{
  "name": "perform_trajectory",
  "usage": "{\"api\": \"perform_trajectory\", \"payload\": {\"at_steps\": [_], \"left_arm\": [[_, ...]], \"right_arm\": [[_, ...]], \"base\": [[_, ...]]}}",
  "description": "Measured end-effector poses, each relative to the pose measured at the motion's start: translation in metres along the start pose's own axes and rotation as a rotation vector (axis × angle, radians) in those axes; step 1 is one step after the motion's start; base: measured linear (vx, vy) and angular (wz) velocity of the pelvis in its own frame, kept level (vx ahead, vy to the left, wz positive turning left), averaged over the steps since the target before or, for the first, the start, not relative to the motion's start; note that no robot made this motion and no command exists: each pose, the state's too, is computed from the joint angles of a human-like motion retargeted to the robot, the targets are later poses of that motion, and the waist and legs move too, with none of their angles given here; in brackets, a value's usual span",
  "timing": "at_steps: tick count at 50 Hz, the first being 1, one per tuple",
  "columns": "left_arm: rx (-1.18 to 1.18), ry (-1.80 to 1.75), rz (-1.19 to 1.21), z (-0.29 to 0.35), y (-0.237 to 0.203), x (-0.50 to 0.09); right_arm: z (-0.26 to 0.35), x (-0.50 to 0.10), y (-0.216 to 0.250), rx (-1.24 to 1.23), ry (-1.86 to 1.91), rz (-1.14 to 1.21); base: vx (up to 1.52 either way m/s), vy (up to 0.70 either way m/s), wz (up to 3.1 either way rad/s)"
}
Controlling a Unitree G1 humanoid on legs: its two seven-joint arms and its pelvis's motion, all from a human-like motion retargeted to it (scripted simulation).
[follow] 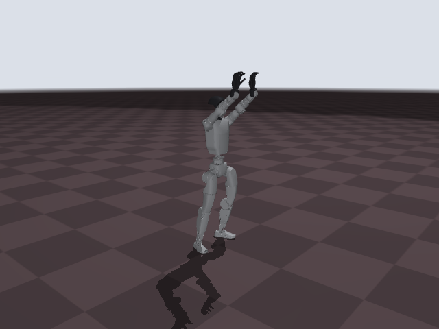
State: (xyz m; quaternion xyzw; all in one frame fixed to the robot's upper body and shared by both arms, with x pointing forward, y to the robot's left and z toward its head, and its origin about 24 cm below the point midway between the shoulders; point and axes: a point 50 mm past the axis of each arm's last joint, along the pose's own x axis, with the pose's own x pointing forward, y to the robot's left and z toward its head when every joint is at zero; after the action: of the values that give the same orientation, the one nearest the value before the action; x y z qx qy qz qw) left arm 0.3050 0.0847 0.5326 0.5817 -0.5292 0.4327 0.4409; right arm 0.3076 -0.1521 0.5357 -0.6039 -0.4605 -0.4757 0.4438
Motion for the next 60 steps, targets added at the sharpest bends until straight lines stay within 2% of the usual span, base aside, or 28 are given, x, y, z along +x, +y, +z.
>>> {"api": "perform_trajectory", "payload": {"at_steps": [5,8,16,23,28,33,39,60], "left_arm": [[0.078,-0.118,0.091,0.003,0.012,0.008],[0.054,-0.115,0.053,0.000,0.006,0.003],[-0.112,-0.094,0.029,-0.020,0.001,-0.010],[-0.251,-0.167,0.244,-0.037,0.034,-0.033],[-0.345,-0.164,0.367,-0.057,0.064,-0.074],[-0.402,-0.175,0.384,-0.064,0.082,-0.121],[-0.489,-0.152,0.275,-0.056,0.073,-0.158],[-0.533,0.074,0.266,-0.065,0.061,-0.220]], "right_arm": [[0.006,0.009,-0.020,-0.012,-0.122,-0.159],[0.005,0.005,-0.014,-0.066,-0.165,-0.122],[-0.006,-0.009,-0.012,0.156,-0.126,-0.132],[-0.023,-0.040,-0.041,0.284,-0.212,-0.319],[-0.040,-0.086,-0.068,0.348,-0.255,-0.393],[-0.050,-0.137,-0.083,0.339,-0.294,-0.373],[-0.053,-0.171,-0.078,0.359,-0.274,-0.277],[-0.043,-0.200,-0.072,0.399,-0.321,-0.149]], "base": [[0.03,0.00,0.22],[0.01,0.00,0.06],[0.00,0.00,0.00],[0.00,0.00,0.00],[0.00,0.00,0.00],[0.00,0.00,0.00],[0.00,0.00,0.00],[0.00,0.00,0.00]]}}
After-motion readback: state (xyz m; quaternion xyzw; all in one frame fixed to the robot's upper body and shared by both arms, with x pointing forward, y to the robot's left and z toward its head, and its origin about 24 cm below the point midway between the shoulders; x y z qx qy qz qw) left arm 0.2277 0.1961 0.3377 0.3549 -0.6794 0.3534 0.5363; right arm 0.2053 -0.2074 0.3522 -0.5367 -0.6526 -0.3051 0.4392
